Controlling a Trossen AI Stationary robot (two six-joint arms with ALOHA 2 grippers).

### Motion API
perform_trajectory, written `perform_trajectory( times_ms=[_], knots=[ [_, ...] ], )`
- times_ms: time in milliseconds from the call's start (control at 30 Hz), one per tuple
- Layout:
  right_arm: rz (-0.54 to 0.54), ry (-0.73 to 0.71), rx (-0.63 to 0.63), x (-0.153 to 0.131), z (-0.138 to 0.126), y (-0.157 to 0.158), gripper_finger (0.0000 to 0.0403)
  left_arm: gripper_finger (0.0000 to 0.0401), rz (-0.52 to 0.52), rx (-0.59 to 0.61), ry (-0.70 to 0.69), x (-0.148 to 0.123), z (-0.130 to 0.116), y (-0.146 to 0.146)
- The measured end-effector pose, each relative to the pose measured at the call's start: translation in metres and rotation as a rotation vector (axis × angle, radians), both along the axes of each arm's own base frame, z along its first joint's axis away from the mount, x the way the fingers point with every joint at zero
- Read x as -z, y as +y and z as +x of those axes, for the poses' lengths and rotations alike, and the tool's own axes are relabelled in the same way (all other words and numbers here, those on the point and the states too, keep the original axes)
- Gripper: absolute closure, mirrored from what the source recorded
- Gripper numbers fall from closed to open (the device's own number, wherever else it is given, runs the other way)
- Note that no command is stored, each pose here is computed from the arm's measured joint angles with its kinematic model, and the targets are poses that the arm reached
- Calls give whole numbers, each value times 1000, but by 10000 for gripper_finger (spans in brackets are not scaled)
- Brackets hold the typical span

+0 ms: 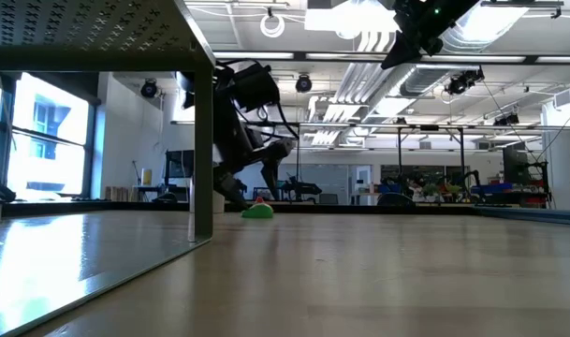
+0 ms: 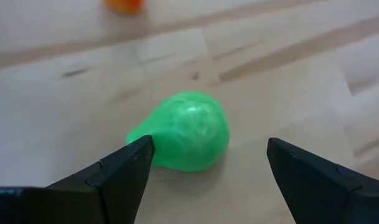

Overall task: Pick & Place Fruit
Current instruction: Put the half avocado into the red strainer bowl on the shelf

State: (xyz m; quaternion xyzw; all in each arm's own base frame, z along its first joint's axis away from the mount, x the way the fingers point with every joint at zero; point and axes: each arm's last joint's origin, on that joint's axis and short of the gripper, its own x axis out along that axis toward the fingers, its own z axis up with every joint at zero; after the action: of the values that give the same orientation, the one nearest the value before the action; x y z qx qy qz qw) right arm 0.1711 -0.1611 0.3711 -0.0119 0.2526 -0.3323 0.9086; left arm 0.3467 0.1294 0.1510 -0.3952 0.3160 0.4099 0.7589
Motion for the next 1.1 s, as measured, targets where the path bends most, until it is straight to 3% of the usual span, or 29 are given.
perform_trajectory(
  times_ms=[367,600,833,933,1000,1100],
  knots=[
    [0,0,0,0,0,0,400,88,-12,37,-27,0,5,-10],
    [0,0,0,0,0,0,400,88,54,113,-77,-36,17,2],
    [6,6,0,1,0,0,400,88,193,356,62,-78,26,7],
    [6,6,0,1,0,0,400,88,186,447,125,-95,24,10],
    [7,8,0,1,0,0,400,88,117,365,102,-105,21,17],
    [19,20,0,2,-1,1,400,88,-26,101,16,-111,14,30]
  ],
)
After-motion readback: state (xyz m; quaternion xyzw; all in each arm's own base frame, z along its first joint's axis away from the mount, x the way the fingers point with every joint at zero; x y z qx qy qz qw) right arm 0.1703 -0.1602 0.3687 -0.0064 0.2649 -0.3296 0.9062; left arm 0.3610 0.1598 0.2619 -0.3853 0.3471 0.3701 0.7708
